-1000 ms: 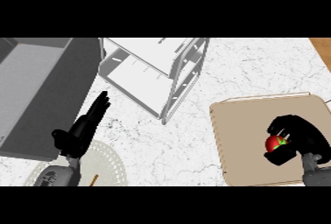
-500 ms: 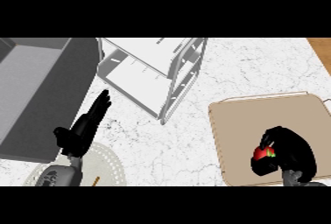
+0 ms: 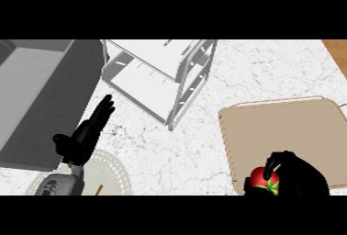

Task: Pick the tomato from the tray and place it in the tiered basket

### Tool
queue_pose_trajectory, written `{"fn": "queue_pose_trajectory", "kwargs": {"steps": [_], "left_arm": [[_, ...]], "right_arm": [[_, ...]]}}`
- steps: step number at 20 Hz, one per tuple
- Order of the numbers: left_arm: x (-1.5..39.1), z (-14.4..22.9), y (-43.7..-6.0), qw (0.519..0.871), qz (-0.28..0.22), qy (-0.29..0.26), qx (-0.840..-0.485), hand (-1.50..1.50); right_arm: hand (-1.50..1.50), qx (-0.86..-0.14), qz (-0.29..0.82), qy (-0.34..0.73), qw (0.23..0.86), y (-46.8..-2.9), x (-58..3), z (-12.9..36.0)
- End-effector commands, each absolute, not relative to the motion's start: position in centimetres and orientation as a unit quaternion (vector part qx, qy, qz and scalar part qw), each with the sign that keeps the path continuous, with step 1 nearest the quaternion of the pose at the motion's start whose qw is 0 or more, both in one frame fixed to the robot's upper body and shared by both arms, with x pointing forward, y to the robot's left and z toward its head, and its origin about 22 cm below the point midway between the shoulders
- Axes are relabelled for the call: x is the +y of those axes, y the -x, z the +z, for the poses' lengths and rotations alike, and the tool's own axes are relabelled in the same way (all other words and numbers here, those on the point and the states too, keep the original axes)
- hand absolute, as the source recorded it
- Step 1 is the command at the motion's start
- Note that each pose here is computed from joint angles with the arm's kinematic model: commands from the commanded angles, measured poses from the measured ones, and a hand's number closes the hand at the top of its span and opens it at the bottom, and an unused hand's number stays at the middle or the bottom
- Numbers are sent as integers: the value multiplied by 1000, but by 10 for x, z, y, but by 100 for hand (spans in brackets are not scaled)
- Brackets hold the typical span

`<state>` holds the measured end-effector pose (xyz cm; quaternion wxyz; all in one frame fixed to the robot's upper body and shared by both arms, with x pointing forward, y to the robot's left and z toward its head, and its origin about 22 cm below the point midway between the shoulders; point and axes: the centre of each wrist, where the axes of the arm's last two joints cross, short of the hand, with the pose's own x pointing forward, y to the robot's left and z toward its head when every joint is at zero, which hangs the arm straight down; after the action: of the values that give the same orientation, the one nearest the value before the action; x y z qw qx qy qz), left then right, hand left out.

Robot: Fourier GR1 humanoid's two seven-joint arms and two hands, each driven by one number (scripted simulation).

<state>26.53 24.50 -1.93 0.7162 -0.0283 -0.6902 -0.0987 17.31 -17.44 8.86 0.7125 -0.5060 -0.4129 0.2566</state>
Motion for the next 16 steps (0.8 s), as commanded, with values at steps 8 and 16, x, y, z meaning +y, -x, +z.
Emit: {"fn": "queue_pose_trajectory", "kwargs": {"steps": [8, 16], "left_arm": [[216, -22, -267, 714, -105, 30, -691, 0], [227, -19, -271, 715, -112, 40, -689, 0]], "right_arm": [[150, -574, 128, 495, 640, -173, -121, 197], [150, -594, 97, 483, 636, -234, -87, 252]]}}
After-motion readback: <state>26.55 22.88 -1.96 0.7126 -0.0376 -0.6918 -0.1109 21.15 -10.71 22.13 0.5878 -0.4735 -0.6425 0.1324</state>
